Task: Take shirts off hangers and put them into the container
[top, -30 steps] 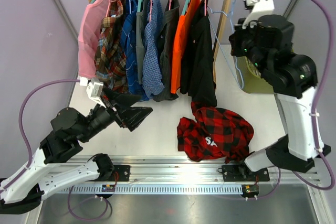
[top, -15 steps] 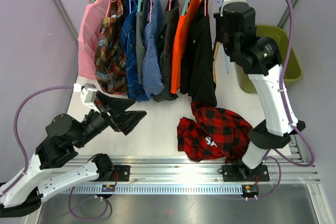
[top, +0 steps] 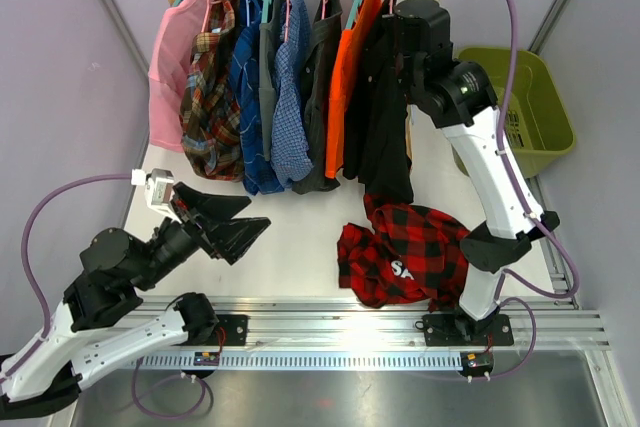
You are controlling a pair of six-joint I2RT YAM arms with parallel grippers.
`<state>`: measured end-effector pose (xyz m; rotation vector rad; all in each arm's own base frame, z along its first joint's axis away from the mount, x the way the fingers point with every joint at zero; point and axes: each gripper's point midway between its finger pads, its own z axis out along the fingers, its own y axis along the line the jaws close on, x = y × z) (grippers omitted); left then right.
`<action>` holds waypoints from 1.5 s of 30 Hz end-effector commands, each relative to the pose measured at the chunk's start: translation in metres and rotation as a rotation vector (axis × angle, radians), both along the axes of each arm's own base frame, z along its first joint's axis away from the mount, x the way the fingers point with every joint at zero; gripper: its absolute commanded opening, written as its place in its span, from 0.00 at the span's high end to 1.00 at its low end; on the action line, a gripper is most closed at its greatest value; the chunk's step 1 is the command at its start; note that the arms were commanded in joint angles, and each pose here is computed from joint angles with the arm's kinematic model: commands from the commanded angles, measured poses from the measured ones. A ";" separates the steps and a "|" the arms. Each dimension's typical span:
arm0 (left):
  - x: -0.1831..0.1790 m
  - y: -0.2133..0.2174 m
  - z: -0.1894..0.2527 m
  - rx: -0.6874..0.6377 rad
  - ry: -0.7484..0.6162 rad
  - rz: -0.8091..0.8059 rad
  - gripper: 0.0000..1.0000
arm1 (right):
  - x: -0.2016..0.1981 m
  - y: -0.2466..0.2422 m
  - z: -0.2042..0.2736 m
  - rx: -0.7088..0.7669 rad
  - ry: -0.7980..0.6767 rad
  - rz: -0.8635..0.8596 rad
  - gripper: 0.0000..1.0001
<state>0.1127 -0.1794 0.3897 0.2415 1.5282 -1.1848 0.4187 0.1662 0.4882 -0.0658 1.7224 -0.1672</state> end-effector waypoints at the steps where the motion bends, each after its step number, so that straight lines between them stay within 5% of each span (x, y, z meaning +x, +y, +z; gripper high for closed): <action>1: 0.000 0.007 0.003 -0.034 0.003 0.021 0.01 | 0.009 0.002 0.009 0.069 -0.057 -0.023 1.00; 13: -0.002 0.009 -0.006 -0.049 0.021 0.021 0.01 | 0.022 -0.035 -0.028 0.192 0.014 -0.044 1.00; 33: 0.001 0.005 -0.018 -0.054 0.032 0.021 0.01 | -0.031 -0.031 -0.018 0.260 0.051 0.179 1.00; 45: 0.001 0.011 -0.017 -0.056 0.020 0.039 0.01 | 0.009 -0.010 -0.001 0.197 0.045 0.217 1.00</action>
